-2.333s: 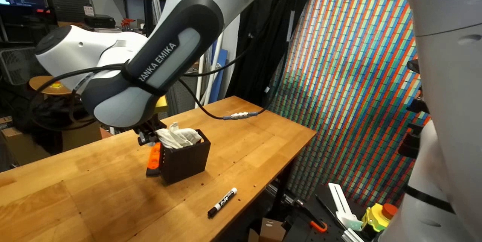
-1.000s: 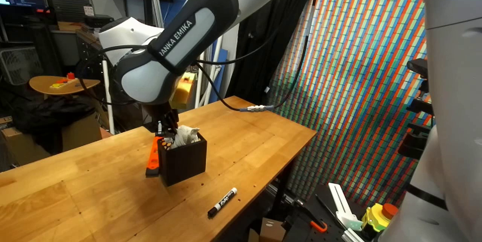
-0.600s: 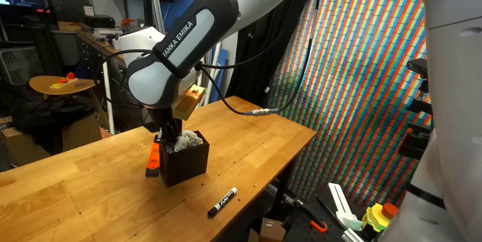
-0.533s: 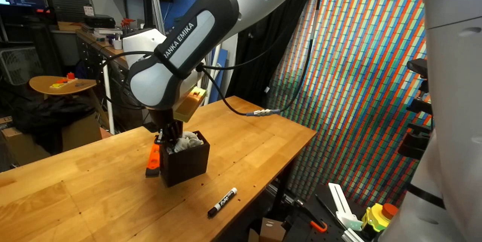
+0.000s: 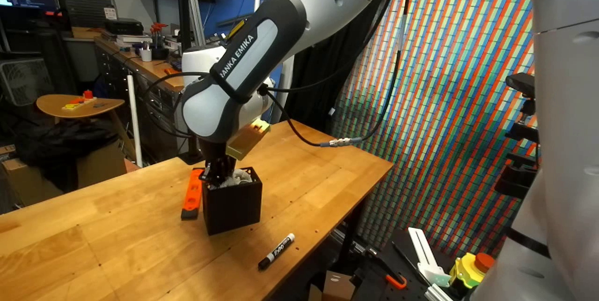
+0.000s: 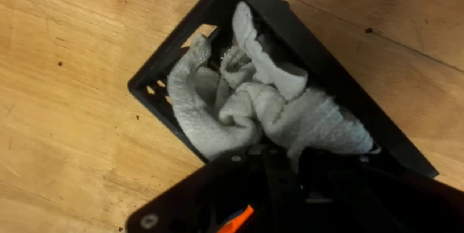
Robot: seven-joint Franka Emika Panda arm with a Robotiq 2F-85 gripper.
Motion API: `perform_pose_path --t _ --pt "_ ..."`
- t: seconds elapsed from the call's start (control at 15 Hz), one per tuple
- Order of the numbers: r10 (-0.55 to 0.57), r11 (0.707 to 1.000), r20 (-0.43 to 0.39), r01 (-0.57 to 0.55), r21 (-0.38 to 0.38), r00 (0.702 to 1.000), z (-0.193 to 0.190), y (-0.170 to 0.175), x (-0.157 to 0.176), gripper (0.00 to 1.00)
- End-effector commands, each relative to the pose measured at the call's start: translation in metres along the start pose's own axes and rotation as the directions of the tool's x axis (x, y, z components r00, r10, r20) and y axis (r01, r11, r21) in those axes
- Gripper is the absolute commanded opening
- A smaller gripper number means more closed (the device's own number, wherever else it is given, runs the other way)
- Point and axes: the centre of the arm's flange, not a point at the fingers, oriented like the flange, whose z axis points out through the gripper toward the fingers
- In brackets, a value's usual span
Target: Put the towel in the box
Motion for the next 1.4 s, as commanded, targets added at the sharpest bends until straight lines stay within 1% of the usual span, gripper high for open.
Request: perform_pose_path --t 0.0,0.33,0.47,0.8,0.87,1.0,1.13,1.33 --pt "0.047 0.999 -0.021 -0.046 0.028 0.999 0.014 0.001 -0.015 0.05" --pt "0.067 0.996 -0.018 -0.066 0.058 0.998 0.028 -0.007 -0.018 0.05" --pt "0.079 0.995 -0.010 -0.078 0.056 0.997 0.030 -0.008 -0.019 0.05" --pt "0.147 0.989 -0.017 -0.147 0.015 0.989 0.021 -0.006 -0.026 0.05" --pt "0.164 0.986 -0.016 -0.165 -0.013 0.986 0.017 -0.006 -0.028 0.05" --pt "0.201 0.978 -0.014 -0.202 -0.054 0.979 0.012 -0.006 -0.032 0.05" --pt "0.257 0.962 -0.009 -0.257 -0.095 0.966 0.011 -0.008 -0.036 0.05" --pt "0.345 0.934 0.010 -0.342 -0.108 0.939 0.022 -0.015 -0.038 0.05"
